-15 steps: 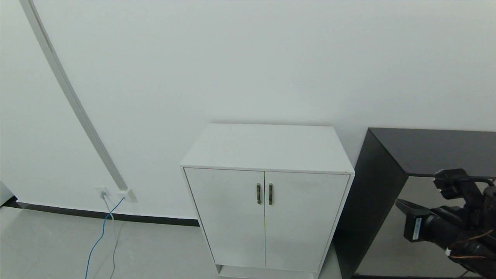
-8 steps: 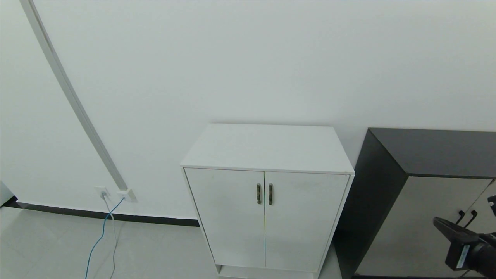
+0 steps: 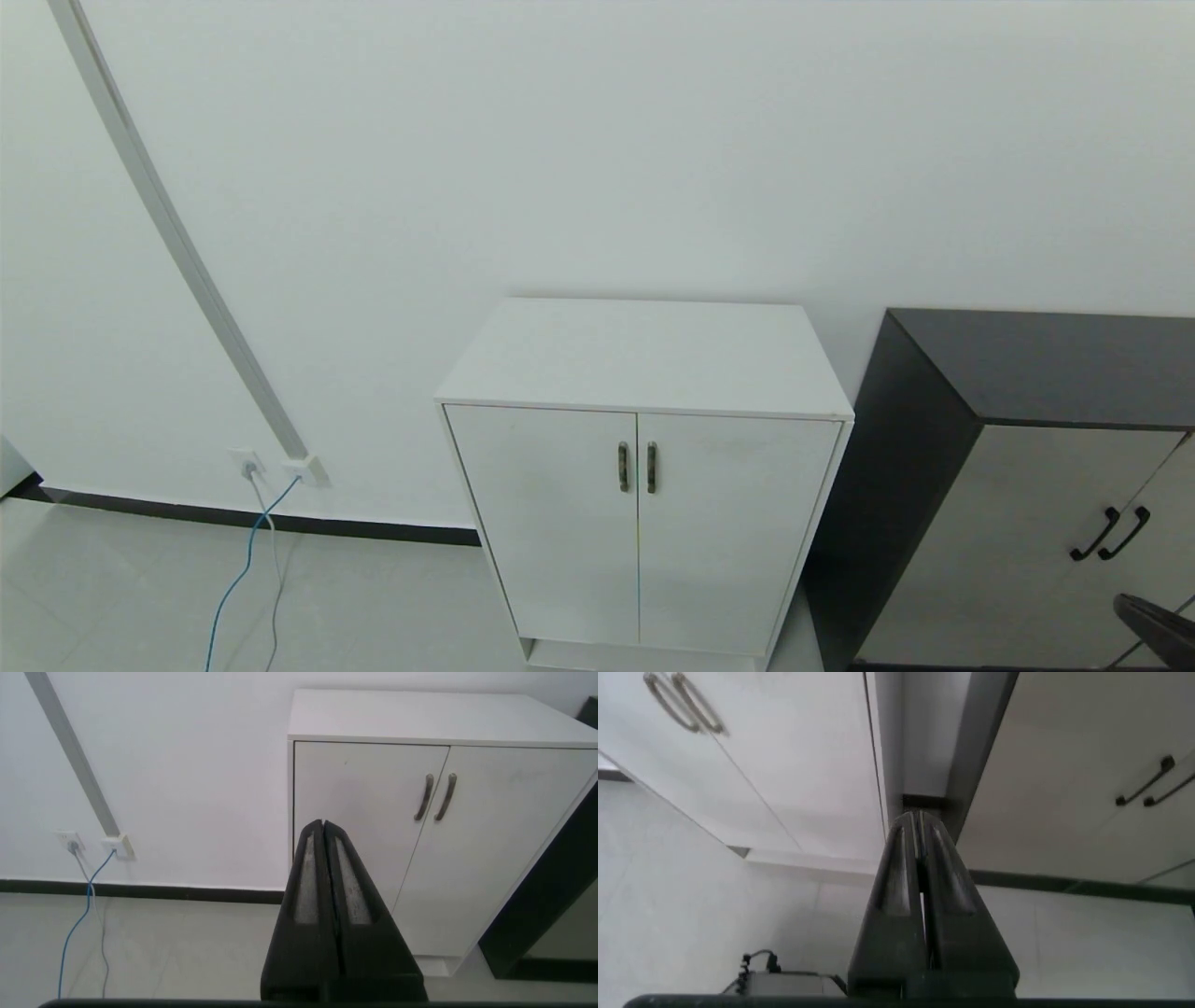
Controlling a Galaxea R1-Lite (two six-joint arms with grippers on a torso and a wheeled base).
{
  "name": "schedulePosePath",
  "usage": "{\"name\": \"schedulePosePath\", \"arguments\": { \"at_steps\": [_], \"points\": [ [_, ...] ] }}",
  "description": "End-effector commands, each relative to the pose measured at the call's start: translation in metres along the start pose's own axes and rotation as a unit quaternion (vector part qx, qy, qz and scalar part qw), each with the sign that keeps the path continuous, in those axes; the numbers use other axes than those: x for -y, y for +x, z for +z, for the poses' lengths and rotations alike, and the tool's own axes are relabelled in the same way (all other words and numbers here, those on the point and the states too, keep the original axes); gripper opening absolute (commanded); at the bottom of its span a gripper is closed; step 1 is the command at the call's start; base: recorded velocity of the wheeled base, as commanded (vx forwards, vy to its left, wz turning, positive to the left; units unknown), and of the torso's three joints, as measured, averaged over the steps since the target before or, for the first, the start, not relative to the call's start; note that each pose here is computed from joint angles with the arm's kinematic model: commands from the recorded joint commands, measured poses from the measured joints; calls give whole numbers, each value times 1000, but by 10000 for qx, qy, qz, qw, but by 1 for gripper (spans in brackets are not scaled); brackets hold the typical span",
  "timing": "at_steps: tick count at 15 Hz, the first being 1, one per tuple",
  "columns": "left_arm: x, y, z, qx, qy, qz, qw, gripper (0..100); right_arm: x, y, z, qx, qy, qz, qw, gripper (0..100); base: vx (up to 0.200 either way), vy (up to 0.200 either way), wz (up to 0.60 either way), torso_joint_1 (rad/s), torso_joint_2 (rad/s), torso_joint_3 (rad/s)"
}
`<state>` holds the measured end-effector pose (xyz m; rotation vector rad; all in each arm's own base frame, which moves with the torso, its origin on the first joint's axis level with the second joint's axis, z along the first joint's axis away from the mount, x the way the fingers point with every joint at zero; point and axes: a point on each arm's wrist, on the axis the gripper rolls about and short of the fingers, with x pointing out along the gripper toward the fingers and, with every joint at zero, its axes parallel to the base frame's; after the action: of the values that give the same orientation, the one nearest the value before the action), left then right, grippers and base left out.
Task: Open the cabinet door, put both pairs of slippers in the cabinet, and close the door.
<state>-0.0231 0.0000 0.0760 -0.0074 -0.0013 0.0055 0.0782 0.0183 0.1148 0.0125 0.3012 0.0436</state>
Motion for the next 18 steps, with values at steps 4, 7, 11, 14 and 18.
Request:
{"name": "schedulePosePath", "arguments": {
  "at_steps": [4, 7, 11, 14, 18],
  "points": [
    [0, 0, 0, -6, -1, 3, 10000, 0, 10, -45, -17, 348, 56, 486, 9982, 0, 0, 0, 0, 0, 0, 0],
    [0, 0, 0, -6, -1, 3, 10000, 0, 14, -60, -32, 312, 24, 912, 9953, 0, 0, 0, 0, 0, 0, 0],
    [0, 0, 0, -6, -1, 3, 10000, 0, 17, -69, -48, 343, -74, 1124, 9930, 0, 0, 0, 0, 0, 0, 0],
    [0, 0, 0, -6, -1, 3, 10000, 0, 17, -69, -59, 343, -299, 1146, 9924, 0, 0, 0, 0, 0, 0, 0],
    [0, 0, 0, -6, -1, 3, 10000, 0, 18, -71, -59, 443, -238, 703, 9963, 0, 0, 0, 0, 0, 0, 0]
  ]
}}
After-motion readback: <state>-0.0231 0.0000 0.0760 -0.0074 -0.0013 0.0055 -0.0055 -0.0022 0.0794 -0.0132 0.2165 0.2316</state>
